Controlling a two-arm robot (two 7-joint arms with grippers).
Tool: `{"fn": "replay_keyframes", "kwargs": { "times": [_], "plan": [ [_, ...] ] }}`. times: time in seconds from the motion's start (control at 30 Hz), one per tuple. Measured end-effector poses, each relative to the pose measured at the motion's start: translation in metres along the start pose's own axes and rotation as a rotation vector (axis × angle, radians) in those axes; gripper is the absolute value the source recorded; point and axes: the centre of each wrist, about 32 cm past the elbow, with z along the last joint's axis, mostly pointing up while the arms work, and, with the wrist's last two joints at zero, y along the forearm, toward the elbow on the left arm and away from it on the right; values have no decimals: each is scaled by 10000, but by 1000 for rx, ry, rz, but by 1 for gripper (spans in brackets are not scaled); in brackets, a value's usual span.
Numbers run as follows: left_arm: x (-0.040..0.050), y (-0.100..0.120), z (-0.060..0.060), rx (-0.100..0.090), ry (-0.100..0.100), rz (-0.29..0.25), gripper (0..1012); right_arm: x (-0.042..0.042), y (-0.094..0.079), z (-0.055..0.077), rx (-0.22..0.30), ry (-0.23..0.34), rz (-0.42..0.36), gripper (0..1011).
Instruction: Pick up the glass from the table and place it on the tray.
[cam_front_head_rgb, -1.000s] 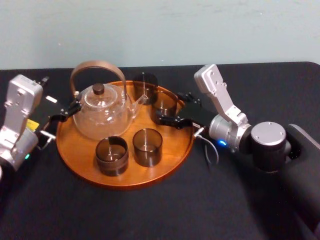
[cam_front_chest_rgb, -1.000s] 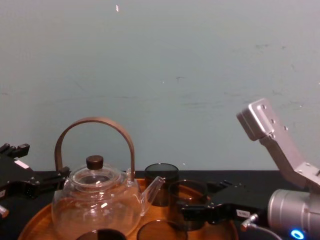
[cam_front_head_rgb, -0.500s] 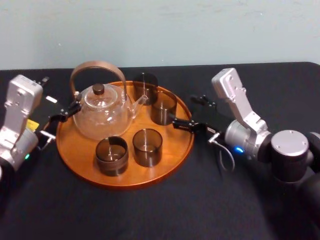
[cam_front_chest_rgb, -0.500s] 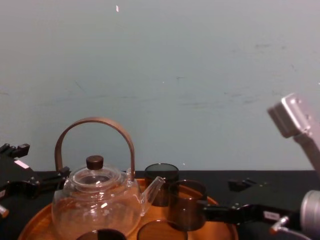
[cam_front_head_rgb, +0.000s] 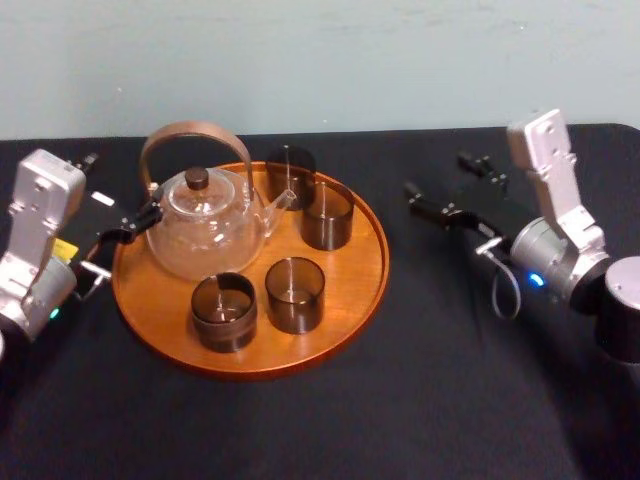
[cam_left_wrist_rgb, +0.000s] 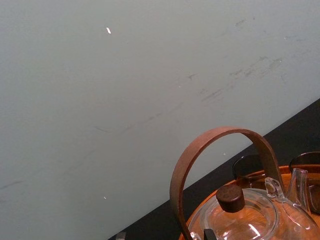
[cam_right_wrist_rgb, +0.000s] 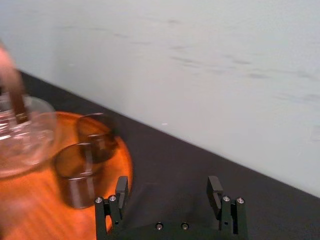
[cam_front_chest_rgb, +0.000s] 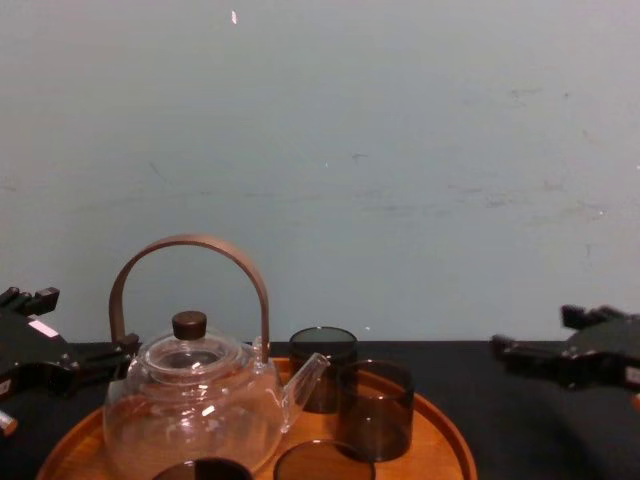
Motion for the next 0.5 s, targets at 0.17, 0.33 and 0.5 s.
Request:
{"fn": "replay_keyframes", "kwargs": {
  "times": [0.17,0.33,0.5],
  "plan": [
    [0,0,0,0,0,0,1010,124,-42,8,13,-1,-83,1002],
    [0,0,0,0,0,0,1009,195,-58,-1,15,2,-132,1002],
    [0,0,0,0,0,0,1010,220,-61,-4,14,0,-150,1002]
  ]
}}
